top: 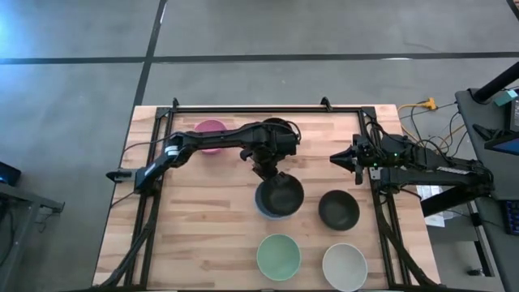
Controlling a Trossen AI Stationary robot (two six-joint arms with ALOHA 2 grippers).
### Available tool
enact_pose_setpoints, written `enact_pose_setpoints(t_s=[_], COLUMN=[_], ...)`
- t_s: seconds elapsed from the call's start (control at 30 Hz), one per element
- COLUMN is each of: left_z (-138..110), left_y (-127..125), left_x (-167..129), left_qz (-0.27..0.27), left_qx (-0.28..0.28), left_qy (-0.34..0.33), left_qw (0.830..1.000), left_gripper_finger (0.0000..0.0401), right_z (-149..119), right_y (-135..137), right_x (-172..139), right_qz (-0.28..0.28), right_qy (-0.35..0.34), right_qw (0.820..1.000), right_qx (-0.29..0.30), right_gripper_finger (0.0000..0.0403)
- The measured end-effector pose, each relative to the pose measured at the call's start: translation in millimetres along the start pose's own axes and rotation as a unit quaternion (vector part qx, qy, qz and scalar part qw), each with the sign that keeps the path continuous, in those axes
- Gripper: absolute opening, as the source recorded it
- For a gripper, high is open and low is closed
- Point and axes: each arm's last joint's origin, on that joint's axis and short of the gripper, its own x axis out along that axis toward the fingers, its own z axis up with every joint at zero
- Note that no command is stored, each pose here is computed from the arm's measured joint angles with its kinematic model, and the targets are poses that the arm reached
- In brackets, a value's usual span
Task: Nest bowls inside each other
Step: Stack the bottom left black bowl on top of the blue bowl
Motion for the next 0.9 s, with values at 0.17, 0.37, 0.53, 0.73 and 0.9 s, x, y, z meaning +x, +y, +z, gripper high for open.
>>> enact_pose_setpoints(t_s=[0.17,0.37,0.53,0.73,0.9], left_z=[0.7,-2.8,-4.0,-3.7,-3.1], left_y=[0.2,4.0,6.1,6.5,6.7], left_x=[2.2,2.0,1.9,2.0,3.3], left_qz=[0.002,0.03,0.047,0.055,0.057], left_qx=[0.001,-0.005,0.0,0.001,0.001], left_qy=[0.002,0.014,0.015,0.008,0.006], left_qw=[1.0,0.999,0.999,0.998,0.998], left_gripper_finger=[0.0,0.0,0.0,0.0,0.0], right_z=[0.0,0.0,0.0,0.0,0.0], right_y=[0.0,0.0,0.0,0.0,0.0], right_x=[0.0,0.0,0.0,0.0,0.0], right_qz=[0.0,0.0,0.0,0.0,0.0], right_qy=[0.0,0.0,0.0,0.0,0.0], right_qw=[1.0,1.0,1.0,1.0,1.0], right_qx=[0.001,0.001,-0.001,-0.003,-0.003], right_gripper_finger=[0.0056,0.0056,0.0056,0.0056,0.0056])
